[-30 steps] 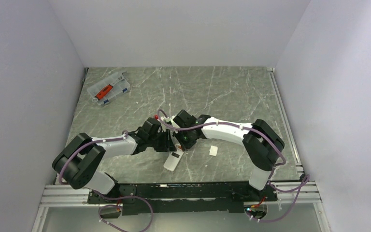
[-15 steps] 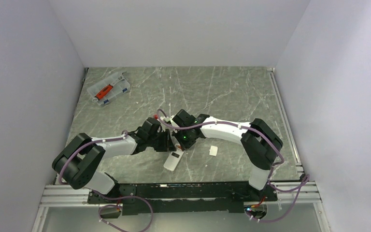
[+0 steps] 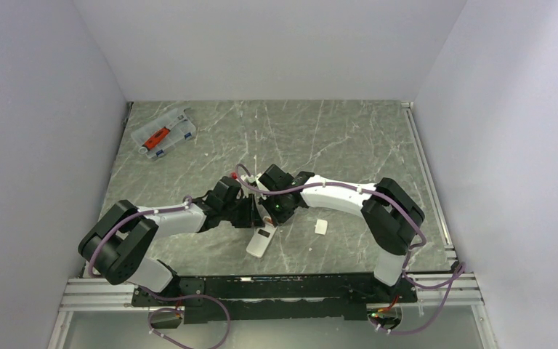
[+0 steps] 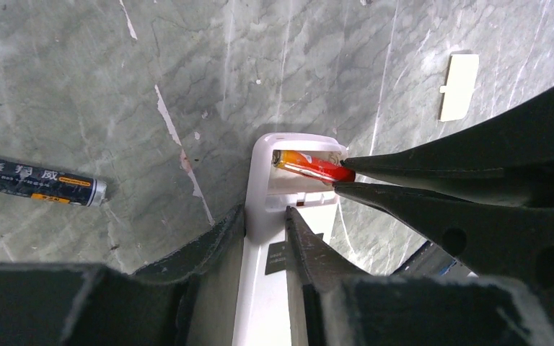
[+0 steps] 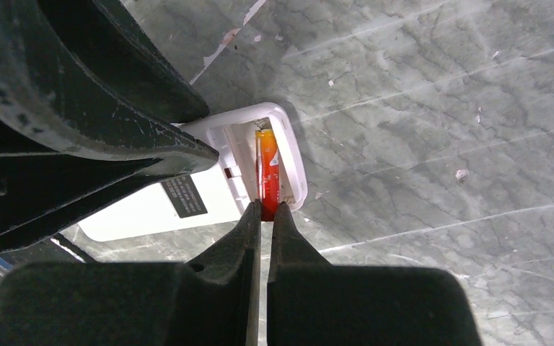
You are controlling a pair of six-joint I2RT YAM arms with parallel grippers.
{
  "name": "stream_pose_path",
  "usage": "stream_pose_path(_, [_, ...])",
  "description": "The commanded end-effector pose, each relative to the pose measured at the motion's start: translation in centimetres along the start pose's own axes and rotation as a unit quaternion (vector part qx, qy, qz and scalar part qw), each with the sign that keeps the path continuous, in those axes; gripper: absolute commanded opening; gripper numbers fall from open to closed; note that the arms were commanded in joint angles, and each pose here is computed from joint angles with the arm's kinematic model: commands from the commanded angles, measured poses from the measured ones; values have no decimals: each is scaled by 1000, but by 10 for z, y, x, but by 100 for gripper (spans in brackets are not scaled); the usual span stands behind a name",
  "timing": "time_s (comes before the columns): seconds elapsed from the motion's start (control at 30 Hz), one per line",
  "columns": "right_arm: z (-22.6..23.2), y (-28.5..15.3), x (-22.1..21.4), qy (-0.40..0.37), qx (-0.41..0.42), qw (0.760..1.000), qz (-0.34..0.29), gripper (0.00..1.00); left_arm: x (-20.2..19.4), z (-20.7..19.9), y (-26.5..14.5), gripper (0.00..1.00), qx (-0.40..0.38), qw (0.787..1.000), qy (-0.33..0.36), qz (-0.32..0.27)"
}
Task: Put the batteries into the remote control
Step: Load the battery into the remote control.
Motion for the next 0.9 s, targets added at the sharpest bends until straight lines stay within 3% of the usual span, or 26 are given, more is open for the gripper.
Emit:
stream_pose_path(0.0, [-9, 0, 20, 1, -30, 999, -31, 0, -29, 28, 0, 30, 55, 997, 18, 49])
stream_pose_path(0.43, [-10, 0, 24, -1, -35, 999, -38, 15, -29, 26, 4, 29, 42, 998, 21, 48])
stream_pose_path(0.87, [-8, -2, 27, 0, -32, 999, -41, 23, -29, 26, 4, 29, 43, 998, 20, 48])
Point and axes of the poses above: each gripper's point midway between its finger pads, its own y axis out along the fingers, its own z axis along the line the jaws close on, x = y × z, the point moved 2 cm from there along -y, back along the fingers, and after that the axes turned 4 degrees about y, right-handed, at the moved point
